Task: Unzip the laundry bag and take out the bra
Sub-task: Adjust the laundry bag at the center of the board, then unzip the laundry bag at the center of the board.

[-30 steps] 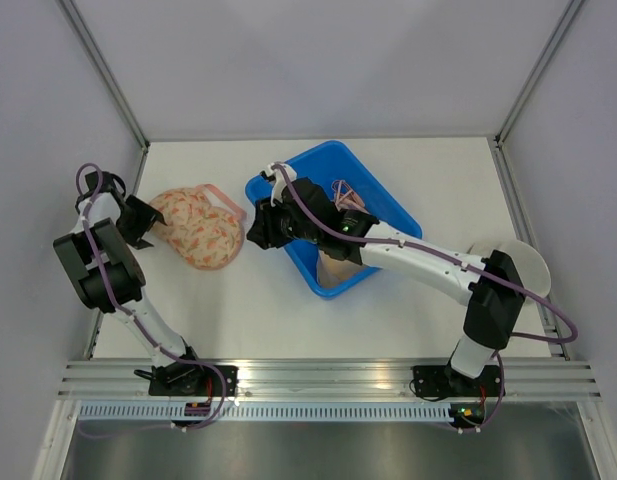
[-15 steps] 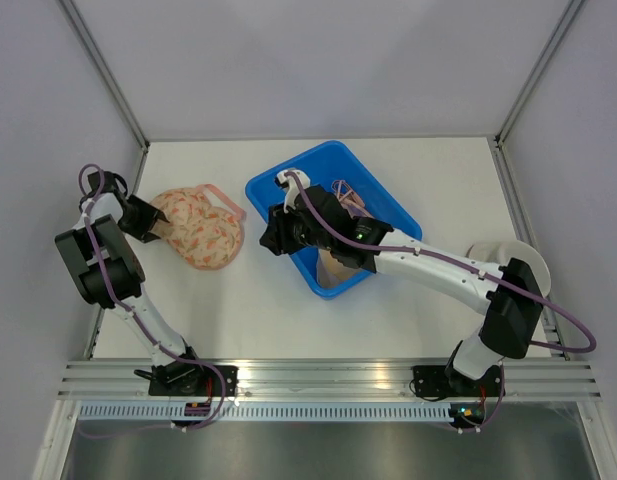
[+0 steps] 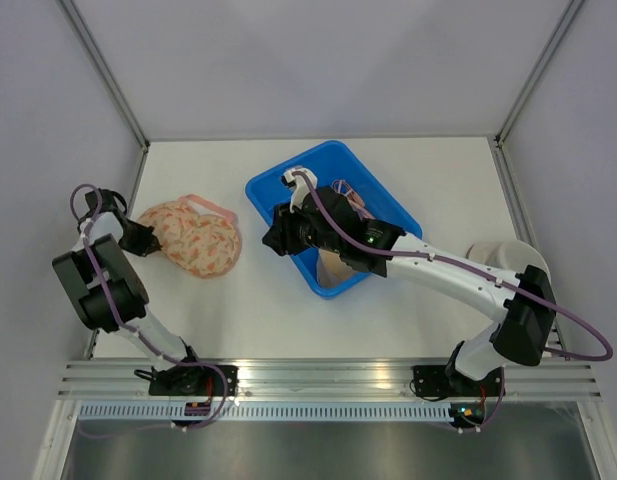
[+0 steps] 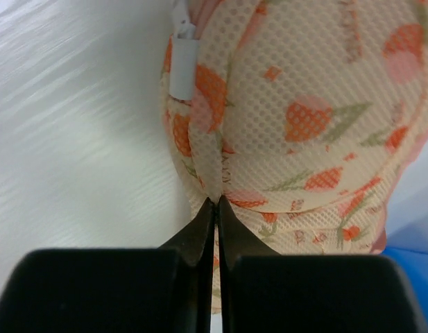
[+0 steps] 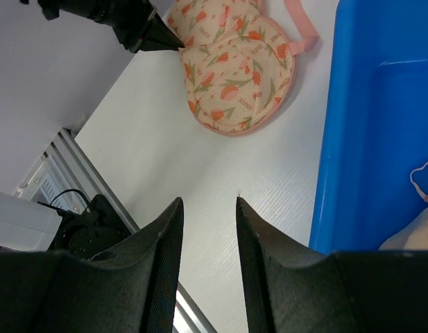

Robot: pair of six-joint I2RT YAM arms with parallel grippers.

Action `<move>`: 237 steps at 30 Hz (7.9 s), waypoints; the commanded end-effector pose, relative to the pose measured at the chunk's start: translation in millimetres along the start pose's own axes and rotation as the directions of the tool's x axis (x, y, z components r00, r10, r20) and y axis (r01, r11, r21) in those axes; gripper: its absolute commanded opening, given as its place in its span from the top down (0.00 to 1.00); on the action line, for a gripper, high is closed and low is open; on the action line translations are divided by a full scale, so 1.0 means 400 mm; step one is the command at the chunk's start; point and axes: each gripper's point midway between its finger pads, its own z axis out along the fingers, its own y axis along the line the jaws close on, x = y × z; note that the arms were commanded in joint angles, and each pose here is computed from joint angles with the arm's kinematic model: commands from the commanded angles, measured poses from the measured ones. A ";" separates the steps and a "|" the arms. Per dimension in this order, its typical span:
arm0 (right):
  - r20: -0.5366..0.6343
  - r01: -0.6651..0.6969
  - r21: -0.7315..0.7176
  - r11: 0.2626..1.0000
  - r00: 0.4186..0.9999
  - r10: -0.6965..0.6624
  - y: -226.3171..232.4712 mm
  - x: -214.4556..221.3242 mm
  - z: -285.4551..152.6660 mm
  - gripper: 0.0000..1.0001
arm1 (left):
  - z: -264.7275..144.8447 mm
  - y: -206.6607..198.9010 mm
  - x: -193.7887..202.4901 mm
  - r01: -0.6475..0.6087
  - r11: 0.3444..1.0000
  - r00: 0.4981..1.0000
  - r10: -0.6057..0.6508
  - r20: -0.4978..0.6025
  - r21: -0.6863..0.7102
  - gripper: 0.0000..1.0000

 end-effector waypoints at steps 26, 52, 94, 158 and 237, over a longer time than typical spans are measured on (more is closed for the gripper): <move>0.055 -0.029 -0.018 0.999 0.998 0.030 0.013 -0.012 -0.105 0.57 | -0.204 -0.031 0.377 -0.553 0.833 0.832 0.552 0.045 -0.001 0.84; 0.078 -0.039 0.030 0.999 0.996 0.037 -0.012 -0.011 -0.077 0.57 | -0.031 -0.041 0.478 -0.595 0.803 0.793 0.589 -0.156 0.007 0.98; 0.061 -0.019 0.061 0.998 0.998 0.015 -0.046 -0.010 -0.050 0.56 | -0.003 -0.009 0.104 -0.422 0.878 0.905 0.422 -0.049 -0.228 0.98; 0.068 0.031 0.125 0.992 0.997 -0.040 -0.096 0.012 -0.079 0.54 | 0.036 0.191 -0.039 0.163 0.986 0.986 -0.164 -0.033 -0.021 0.43; 0.146 -0.435 0.142 0.889 0.898 0.416 -0.038 -0.038 -0.003 0.39 | 0.010 0.070 0.156 -0.126 0.991 0.991 0.124 -0.050 -0.035 0.63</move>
